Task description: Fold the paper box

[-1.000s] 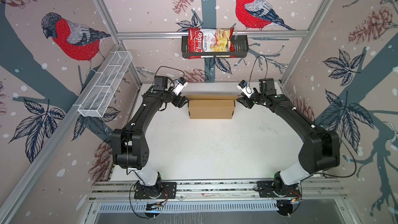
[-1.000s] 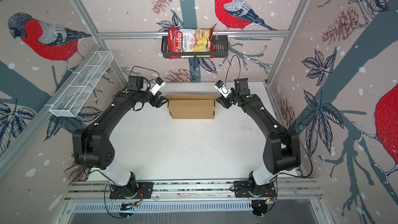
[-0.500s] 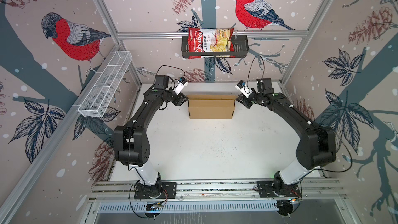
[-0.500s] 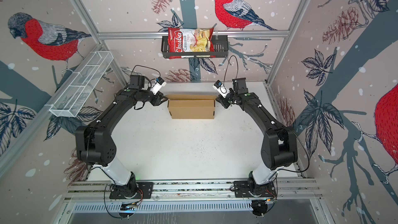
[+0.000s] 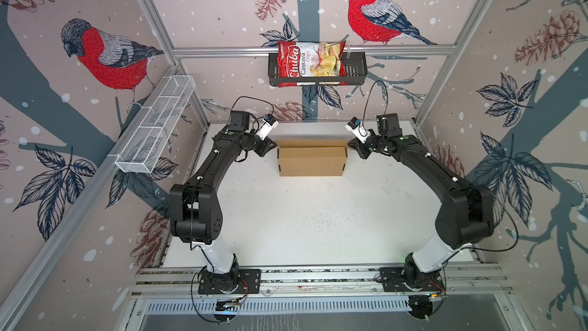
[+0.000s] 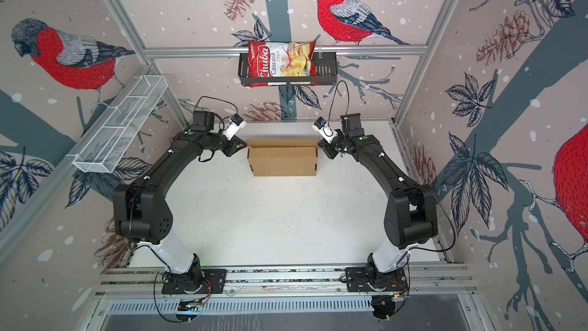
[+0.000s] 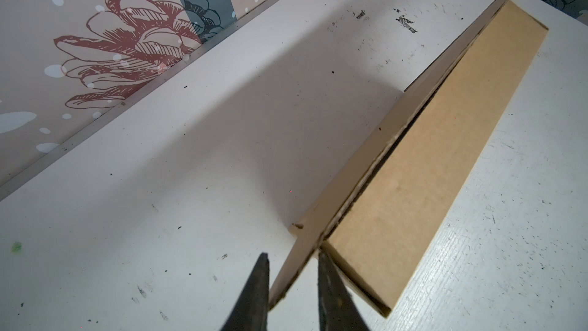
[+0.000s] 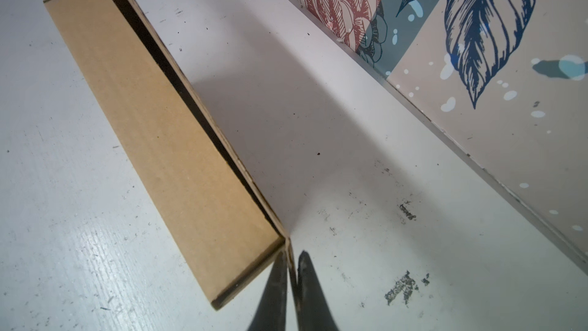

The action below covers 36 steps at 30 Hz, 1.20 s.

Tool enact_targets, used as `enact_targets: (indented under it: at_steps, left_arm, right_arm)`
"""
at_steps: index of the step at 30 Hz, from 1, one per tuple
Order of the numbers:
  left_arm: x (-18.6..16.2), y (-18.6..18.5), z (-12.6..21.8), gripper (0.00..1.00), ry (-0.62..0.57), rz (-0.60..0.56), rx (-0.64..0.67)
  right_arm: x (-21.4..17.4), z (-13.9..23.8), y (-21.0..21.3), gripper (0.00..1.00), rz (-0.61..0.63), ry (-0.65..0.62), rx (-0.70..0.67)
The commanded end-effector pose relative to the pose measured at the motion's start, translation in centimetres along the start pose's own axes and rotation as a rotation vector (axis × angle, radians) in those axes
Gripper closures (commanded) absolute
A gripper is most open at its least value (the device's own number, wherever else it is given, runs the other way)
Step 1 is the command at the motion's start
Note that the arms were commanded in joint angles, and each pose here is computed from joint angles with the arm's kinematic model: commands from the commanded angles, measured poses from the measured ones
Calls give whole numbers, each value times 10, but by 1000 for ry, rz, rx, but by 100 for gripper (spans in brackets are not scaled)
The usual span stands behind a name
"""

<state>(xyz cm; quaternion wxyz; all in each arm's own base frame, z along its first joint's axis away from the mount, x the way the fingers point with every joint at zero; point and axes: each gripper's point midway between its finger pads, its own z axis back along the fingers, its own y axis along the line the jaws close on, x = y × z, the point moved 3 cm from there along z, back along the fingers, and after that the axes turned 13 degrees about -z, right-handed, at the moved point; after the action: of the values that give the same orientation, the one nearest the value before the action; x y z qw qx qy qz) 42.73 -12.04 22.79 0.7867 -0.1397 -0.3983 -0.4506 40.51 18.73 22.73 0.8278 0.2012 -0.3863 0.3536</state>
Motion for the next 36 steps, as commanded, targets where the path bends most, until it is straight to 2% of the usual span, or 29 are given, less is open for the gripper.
enact_targets:
  at_steps: [1,9,13,15,17,18,20,29,34,36]
  left_arm:
    - [7,-3,3,76,-25,16,-21]
    - [12,-7,6,84,-34,39,-22]
    - [8,-3,8,81,-7,58,16]
    - [7,9,15,64,16,65,100]
    - [8,16,26,45,-5,71,132]
    - [9,18,31,38,-28,81,129]
    - [10,15,34,35,-53,82,102]
    - [-7,7,14,38,-4,92,30]
    - [-8,2,4,54,17,94,-1]
    - [-5,2,2,64,15,98,-16]
  right_arm:
    - [5,1,3,93,-50,0,4]
    - [19,4,13,97,-83,-21,-25]
    - [19,5,10,98,-86,-13,-52]
    - [15,4,7,99,-86,1,-65]
    - [13,3,5,99,-83,12,-69]
    - [12,2,5,99,-80,15,-68]
    - [13,1,6,99,-74,16,-62]
    - [14,-1,5,99,-70,21,-58]
    - [13,-3,4,99,-78,19,-56]
    - [13,-3,4,99,-81,19,-56]
